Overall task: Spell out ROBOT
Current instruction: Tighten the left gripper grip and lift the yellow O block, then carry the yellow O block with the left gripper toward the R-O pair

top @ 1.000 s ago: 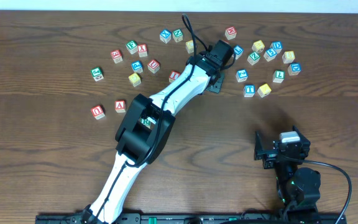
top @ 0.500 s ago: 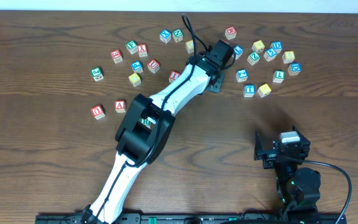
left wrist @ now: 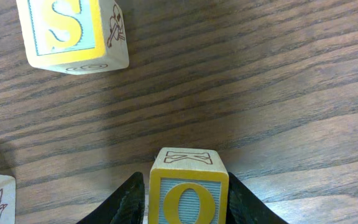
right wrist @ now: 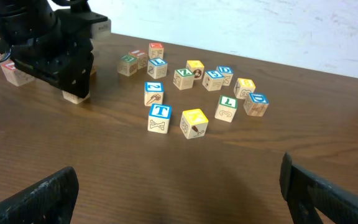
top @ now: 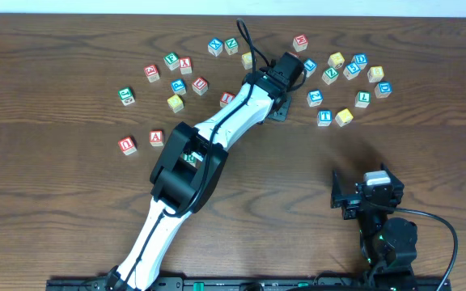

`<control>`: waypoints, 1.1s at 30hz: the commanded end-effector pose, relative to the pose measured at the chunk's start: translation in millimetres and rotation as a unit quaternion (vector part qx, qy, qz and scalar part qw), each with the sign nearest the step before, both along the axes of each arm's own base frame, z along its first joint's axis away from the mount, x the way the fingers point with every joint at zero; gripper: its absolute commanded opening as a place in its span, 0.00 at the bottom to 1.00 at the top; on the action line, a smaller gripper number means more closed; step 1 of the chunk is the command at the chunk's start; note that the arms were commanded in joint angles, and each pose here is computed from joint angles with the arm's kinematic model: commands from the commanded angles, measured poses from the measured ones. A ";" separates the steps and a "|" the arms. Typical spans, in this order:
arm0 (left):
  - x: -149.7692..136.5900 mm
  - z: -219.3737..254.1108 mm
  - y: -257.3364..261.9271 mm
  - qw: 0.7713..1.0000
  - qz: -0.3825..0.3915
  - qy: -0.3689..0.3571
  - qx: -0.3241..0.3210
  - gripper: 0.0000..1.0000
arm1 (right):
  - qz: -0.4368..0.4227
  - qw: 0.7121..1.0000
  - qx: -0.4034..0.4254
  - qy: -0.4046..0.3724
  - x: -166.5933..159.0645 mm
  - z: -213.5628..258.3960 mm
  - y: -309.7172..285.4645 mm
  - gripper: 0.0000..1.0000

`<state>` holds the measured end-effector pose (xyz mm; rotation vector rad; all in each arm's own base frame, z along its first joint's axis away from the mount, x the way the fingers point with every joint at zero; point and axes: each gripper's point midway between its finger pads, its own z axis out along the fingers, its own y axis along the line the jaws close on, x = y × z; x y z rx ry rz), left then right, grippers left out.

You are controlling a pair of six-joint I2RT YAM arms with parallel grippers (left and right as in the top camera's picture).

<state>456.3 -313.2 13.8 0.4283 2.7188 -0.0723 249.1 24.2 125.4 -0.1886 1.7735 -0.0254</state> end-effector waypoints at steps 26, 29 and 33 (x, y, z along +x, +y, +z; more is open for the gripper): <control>8.7 68.7 -1.0 0.998 -0.004 -0.054 -0.023 0.33 | 0.000 1.000 -0.005 0.001 -0.2 -1.1 -0.7 0.99; 9.5 86.4 3.8 0.997 0.002 -0.070 -0.020 0.33 | 0.000 1.000 -0.005 0.001 -0.2 -1.1 -0.7 0.99; 3.5 112.3 8.5 0.997 0.002 -0.078 -0.026 0.33 | 0.000 1.000 -0.005 0.001 -0.2 -1.1 -0.7 0.99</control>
